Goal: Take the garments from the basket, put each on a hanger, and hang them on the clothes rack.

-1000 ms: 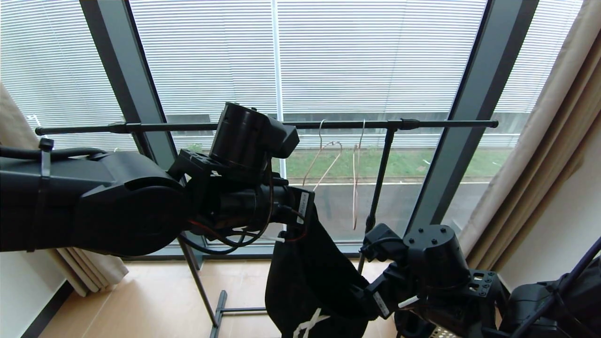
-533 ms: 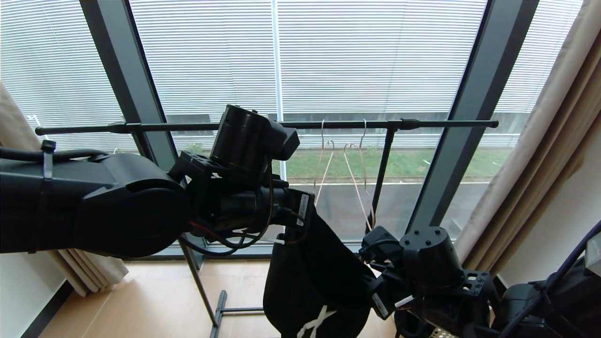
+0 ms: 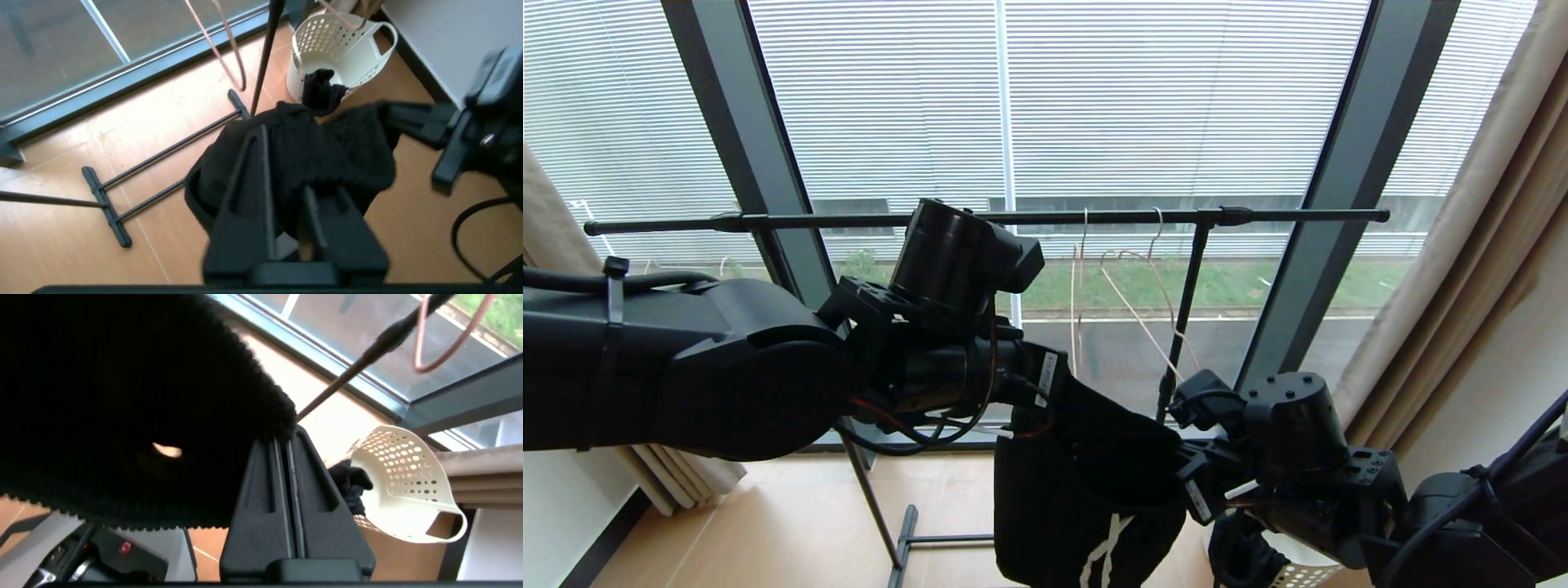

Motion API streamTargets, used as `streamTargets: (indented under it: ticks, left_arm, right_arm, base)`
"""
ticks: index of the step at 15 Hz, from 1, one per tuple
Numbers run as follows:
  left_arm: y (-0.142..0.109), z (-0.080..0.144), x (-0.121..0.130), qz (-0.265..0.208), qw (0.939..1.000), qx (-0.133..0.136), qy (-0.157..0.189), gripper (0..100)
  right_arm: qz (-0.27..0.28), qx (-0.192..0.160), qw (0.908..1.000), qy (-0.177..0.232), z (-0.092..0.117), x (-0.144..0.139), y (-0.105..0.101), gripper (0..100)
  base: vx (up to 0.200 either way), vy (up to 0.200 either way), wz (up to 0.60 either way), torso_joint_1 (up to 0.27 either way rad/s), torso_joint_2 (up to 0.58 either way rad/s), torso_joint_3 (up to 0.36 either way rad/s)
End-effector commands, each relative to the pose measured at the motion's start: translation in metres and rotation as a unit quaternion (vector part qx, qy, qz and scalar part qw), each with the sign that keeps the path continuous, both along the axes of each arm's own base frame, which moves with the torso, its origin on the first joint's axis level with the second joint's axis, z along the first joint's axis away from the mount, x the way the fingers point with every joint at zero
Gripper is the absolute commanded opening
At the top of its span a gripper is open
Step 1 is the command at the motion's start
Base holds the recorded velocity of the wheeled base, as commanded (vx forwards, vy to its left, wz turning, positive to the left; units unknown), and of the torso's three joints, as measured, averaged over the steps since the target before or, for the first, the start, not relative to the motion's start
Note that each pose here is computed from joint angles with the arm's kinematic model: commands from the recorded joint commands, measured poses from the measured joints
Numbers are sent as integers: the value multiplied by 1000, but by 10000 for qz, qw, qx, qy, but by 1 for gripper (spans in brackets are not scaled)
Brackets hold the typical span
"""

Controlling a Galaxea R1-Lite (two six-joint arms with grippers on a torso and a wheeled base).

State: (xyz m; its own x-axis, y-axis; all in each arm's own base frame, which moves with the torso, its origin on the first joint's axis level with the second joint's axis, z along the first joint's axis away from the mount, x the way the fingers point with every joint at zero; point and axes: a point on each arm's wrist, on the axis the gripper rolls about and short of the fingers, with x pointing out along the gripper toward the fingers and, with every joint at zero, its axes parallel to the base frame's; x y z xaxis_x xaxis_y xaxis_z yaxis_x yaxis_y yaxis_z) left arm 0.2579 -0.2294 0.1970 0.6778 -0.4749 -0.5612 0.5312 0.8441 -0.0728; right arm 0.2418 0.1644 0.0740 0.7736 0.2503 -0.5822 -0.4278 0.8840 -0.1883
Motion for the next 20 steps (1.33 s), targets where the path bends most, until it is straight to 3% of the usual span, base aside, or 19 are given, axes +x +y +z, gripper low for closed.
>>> streamTargets:
  ticks: [1, 6, 9, 10, 11, 13, 17, 19, 20]
  left_arm:
    - [0, -5, -1, -29, 9999, 91, 51, 100]
    - [6, -21, -5, -172, 9988, 423, 183, 100]
    - [11, -27, -6, -357, 9980, 358, 386, 100]
    - [16, -21, -9, -532, 9974, 172, 446, 100]
    - [24, -11, -14, -997, 9928, -252, 609, 100]
    - [35, -4, -14, -1377, 9853, -650, 775, 100]
    - [34, -15, -3, -1236, 9868, -565, 880, 100]
    - [25, -26, 9, -457, 9967, -167, 645, 100]
    - [17, -31, 11, -113, 9985, 27, 541, 100]
  right_arm:
    - [-119, 142, 9996, -203, 14, 2, -8, 0]
    - [-564, 318, 9965, -534, 34, 16, -29, 0]
    - [-835, 433, 9925, -777, 48, 24, -42, 0]
    - [-949, 474, 9906, -868, 54, 26, -49, 0]
    - [-994, 485, 9898, -897, 56, 27, -51, 0]
    - [-994, 485, 9898, -897, 56, 27, -51, 0]
    - [-993, 483, 9895, -928, 58, 24, -53, 0]
    - [-935, 377, 9902, -969, 60, 20, -54, 0]
    - [-911, 318, 9905, -977, 60, 18, -55, 0]
  base:
    - [0, 0, 0, 0, 0, 0]
    - [0, 0, 0, 0, 0, 0]
    - [0, 0, 0, 0, 0, 0]
    - [0, 0, 0, 0, 0, 0]
    - [0, 0, 0, 0, 0, 0]
    - [0, 0, 0, 0, 0, 0]
    - [0, 0, 0, 0, 0, 0]
    - [0, 0, 0, 0, 0, 0]
    - [0, 0, 0, 0, 0, 0]
